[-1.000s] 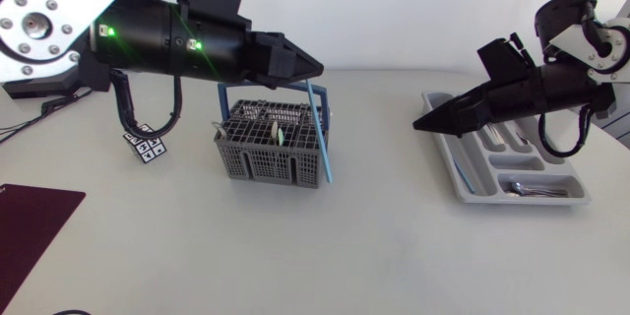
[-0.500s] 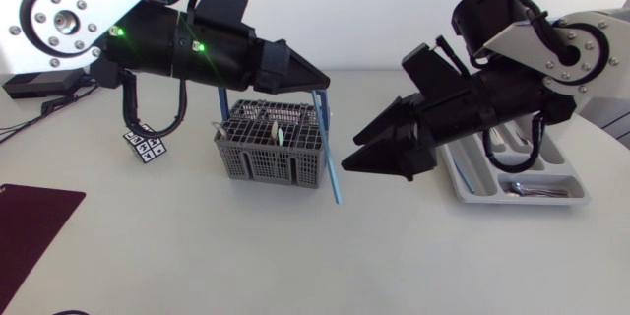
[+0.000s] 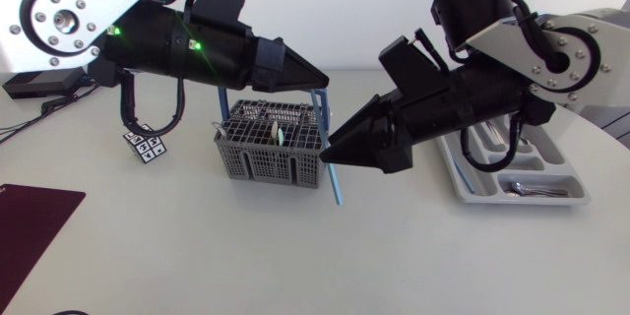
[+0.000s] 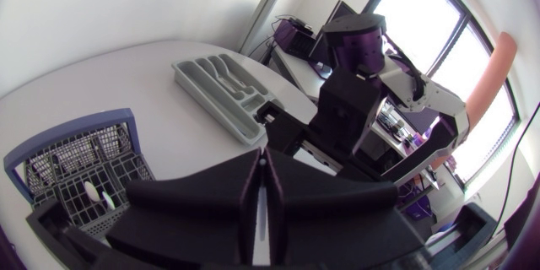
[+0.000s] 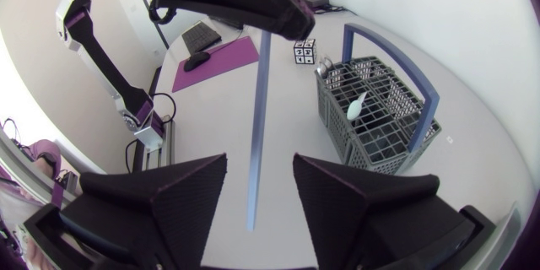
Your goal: Transfer all utensils from the basket to the drawer tray.
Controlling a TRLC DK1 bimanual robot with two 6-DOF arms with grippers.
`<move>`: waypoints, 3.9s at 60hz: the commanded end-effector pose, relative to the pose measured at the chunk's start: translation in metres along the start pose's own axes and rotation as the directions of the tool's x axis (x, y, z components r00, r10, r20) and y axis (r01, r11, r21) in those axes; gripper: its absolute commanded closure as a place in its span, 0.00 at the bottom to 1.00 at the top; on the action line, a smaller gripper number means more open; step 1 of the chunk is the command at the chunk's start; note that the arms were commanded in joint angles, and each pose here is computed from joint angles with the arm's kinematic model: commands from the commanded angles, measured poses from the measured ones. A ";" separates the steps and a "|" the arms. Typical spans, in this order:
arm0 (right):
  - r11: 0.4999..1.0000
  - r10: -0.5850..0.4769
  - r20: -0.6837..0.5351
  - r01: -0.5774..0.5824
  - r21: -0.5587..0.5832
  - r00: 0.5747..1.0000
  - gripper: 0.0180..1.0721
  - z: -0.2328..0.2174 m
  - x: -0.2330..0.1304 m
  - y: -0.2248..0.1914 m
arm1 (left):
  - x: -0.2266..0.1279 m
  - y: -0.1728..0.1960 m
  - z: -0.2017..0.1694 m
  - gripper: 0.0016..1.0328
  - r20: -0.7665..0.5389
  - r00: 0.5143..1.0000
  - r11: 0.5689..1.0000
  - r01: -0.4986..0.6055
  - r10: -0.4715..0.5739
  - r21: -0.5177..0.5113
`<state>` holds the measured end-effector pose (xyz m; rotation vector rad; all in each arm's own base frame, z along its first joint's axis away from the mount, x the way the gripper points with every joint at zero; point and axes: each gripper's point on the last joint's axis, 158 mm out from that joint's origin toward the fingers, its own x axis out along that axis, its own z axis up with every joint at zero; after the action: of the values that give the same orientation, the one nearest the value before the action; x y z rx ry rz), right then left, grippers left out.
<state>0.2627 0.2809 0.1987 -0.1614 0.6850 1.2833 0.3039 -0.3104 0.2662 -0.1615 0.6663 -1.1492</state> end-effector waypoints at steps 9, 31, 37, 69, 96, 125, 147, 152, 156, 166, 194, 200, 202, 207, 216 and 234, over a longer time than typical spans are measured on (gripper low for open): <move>0.999 -0.022 -0.005 0.022 0.026 1.000 0.80 -0.004 0.005 -0.004 | 0.001 0.004 0.002 0.97 -0.002 1.000 0.999 0.005 -0.005 -0.035; 0.999 -0.029 -0.035 0.031 0.044 0.999 0.88 -0.015 0.013 -0.004 | 0.000 0.004 0.003 0.96 0.002 1.000 0.999 0.006 -0.006 -0.042; 0.999 -0.022 -0.044 0.024 0.045 0.999 0.89 -0.019 0.016 -0.002 | -0.001 0.003 0.003 0.90 0.003 1.000 0.999 0.008 -0.008 -0.046; 0.995 -0.048 -0.114 0.057 0.080 0.992 0.89 -0.059 0.017 -0.009 | -0.057 0.018 0.085 0.36 0.280 0.958 0.998 -0.052 0.055 -0.020; 0.891 -0.339 -0.100 0.354 0.283 0.935 0.88 -0.103 -0.077 -0.134 | -0.113 0.081 0.085 0.34 0.336 0.897 0.953 -0.304 0.286 0.002; 0.619 -0.560 -0.276 0.616 0.487 0.781 0.88 -0.178 -0.164 -0.259 | -0.125 0.151 -0.003 0.34 0.158 0.838 0.825 -0.543 0.522 0.155; 0.484 -0.580 -0.409 0.701 0.523 0.705 0.87 -0.224 -0.175 -0.298 | -0.119 0.167 -0.055 0.34 0.066 0.806 0.770 -0.583 0.588 0.260; 0.466 -0.577 -0.426 0.709 0.528 0.697 0.87 -0.232 -0.176 -0.304 | -0.118 0.169 -0.062 0.34 0.050 0.802 0.766 -0.585 0.595 0.267; 0.450 -0.573 -0.443 0.716 0.533 0.690 0.87 -0.239 -0.175 -0.308 | -0.118 0.169 -0.068 0.34 0.042 0.801 0.764 -0.584 0.597 0.275; 0.442 -0.546 -0.473 0.718 0.538 0.691 0.86 -0.253 -0.165 -0.311 | -0.109 0.170 -0.082 0.34 0.012 0.809 0.775 -0.568 0.588 0.277; 0.423 -0.537 -0.514 0.741 0.522 0.669 0.13 -0.257 -0.155 -0.303 | -0.051 0.142 -0.093 0.34 -0.039 0.861 0.822 -0.470 0.507 0.321; 0.426 -0.550 -0.510 0.747 0.510 0.662 0.12 -0.246 -0.154 -0.298 | -0.041 0.141 -0.094 0.34 -0.053 0.868 0.840 -0.460 0.493 0.289; 0.433 -0.553 -0.507 0.748 0.504 0.661 0.10 -0.239 -0.152 -0.294 | -0.039 0.142 -0.093 0.34 -0.058 0.869 0.846 -0.460 0.491 0.269; 0.451 -0.552 -0.498 0.742 0.497 0.669 0.10 -0.226 -0.144 -0.285 | -0.034 0.140 -0.091 0.34 -0.065 0.873 0.860 -0.460 0.483 0.220; 0.500 -0.548 -0.475 0.725 0.473 0.688 0.10 -0.199 -0.127 -0.264 | -0.029 0.139 -0.091 0.34 -0.077 0.876 0.870 -0.458 0.476 0.181; 0.622 -0.575 -0.401 0.699 0.352 0.713 0.09 -0.112 -0.065 -0.200 | -0.055 0.169 -0.090 0.34 -0.059 0.840 0.841 -0.534 0.540 0.089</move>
<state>0.4076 0.0887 0.0886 -0.1414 1.0324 0.3489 0.3652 -0.1775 0.1408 0.1583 0.6789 -0.6615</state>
